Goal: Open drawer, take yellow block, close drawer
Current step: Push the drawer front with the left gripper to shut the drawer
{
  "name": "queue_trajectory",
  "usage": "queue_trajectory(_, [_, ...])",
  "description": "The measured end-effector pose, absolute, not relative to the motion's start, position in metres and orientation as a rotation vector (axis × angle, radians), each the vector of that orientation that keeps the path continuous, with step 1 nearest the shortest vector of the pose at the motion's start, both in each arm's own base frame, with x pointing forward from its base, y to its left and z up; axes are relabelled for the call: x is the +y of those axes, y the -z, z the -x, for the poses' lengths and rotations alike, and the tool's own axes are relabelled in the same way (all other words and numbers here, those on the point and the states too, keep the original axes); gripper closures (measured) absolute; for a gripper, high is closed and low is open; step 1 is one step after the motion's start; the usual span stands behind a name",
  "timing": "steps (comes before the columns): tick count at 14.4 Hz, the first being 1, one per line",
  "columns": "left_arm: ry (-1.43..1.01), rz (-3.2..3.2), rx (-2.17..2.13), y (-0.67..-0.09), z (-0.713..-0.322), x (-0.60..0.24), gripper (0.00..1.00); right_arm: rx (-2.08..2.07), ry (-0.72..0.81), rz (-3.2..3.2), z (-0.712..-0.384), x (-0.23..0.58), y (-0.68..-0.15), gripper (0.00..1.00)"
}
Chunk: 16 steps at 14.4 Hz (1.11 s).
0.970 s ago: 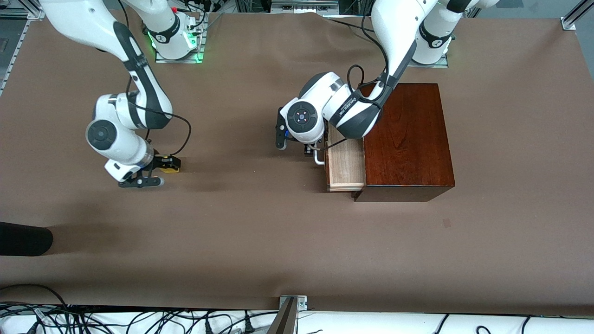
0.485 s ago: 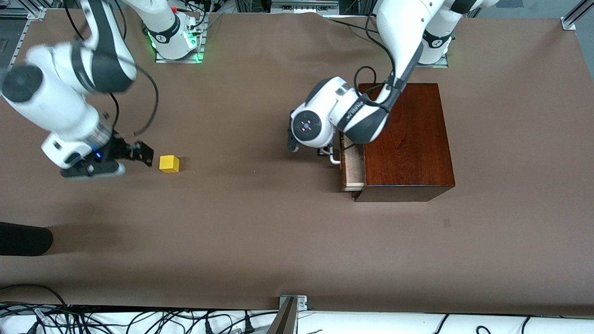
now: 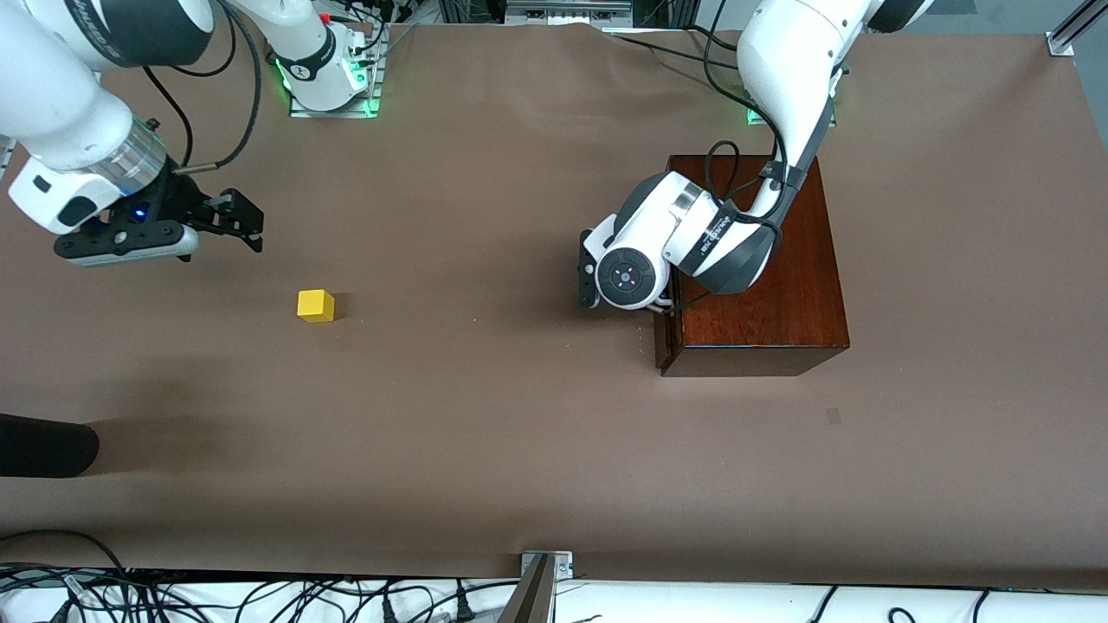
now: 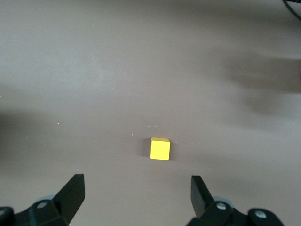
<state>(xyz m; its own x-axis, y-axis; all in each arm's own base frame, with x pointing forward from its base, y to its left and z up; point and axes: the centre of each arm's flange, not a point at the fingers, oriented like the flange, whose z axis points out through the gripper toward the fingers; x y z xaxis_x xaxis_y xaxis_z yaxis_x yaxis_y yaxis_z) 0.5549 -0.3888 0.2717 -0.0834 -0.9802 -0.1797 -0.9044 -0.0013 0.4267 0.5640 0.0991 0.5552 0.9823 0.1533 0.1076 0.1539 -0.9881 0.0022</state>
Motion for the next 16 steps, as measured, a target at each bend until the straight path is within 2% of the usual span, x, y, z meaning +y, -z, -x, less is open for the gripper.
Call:
queue_trajectory(4, [0.615, -2.015, -2.107, -0.295, -0.558, -0.389, 0.00, -0.227, 0.151, 3.126, -0.567, 0.093, -0.566, 0.00])
queue_trajectory(10, [0.372, -2.183, -2.053, -0.415, -0.560, -0.387, 0.00, -0.217, 0.101, 3.133, -0.563, 0.085, -0.589, 0.00])
queue_trajectory(13, [0.295, -2.300, -1.966, -0.471, -0.578, -0.335, 0.00, -0.215, 0.117, 3.132, -0.563, 0.085, -0.603, 0.00])
queue_trajectory(16, [0.293, -2.492, -1.748, -0.517, -0.601, -0.242, 0.00, -0.214, 0.121, 3.132, -0.567, 0.085, -0.604, 0.00])
